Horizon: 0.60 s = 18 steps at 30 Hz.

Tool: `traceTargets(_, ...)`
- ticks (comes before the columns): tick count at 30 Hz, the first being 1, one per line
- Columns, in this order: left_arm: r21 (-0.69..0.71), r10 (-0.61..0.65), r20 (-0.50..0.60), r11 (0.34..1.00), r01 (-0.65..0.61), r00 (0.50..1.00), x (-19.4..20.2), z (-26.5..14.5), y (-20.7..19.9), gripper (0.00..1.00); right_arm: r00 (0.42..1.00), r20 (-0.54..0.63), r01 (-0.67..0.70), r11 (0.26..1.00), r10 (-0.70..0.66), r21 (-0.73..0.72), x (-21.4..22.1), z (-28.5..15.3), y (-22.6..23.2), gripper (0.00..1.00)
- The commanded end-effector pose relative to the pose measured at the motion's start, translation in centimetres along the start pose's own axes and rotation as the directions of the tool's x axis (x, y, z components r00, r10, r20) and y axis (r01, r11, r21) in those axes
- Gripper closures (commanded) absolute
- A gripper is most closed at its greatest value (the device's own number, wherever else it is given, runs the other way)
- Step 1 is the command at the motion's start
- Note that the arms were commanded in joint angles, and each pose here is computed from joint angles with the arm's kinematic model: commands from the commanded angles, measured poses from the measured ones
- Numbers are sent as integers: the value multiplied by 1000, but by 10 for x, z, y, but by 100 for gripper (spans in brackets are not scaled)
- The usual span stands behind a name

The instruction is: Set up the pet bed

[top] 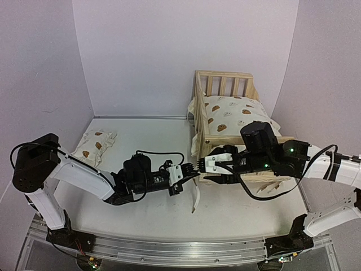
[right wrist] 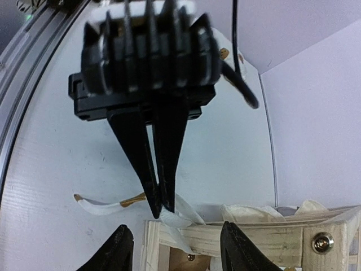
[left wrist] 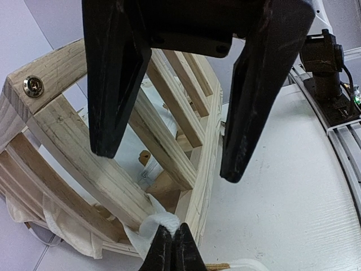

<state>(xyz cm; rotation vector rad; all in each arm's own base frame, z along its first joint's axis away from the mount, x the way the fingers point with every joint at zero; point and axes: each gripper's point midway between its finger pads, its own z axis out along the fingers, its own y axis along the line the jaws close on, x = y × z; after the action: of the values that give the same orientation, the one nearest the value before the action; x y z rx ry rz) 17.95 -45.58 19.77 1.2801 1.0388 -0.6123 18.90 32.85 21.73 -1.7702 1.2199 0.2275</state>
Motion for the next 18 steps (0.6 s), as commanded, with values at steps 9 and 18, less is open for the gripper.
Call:
traceTargets(9, 32, 80, 138, 996, -85, 987, -30, -3, -10, 100, 985, -48, 156, 979, -164, -130, 19, 17, -9, 51)
traceTargets(18, 40, 74, 140, 996, -80, 987, -28, -3, -12, 100, 986, -48, 153, 979, -161, -137, 17, 29, -16, 68)
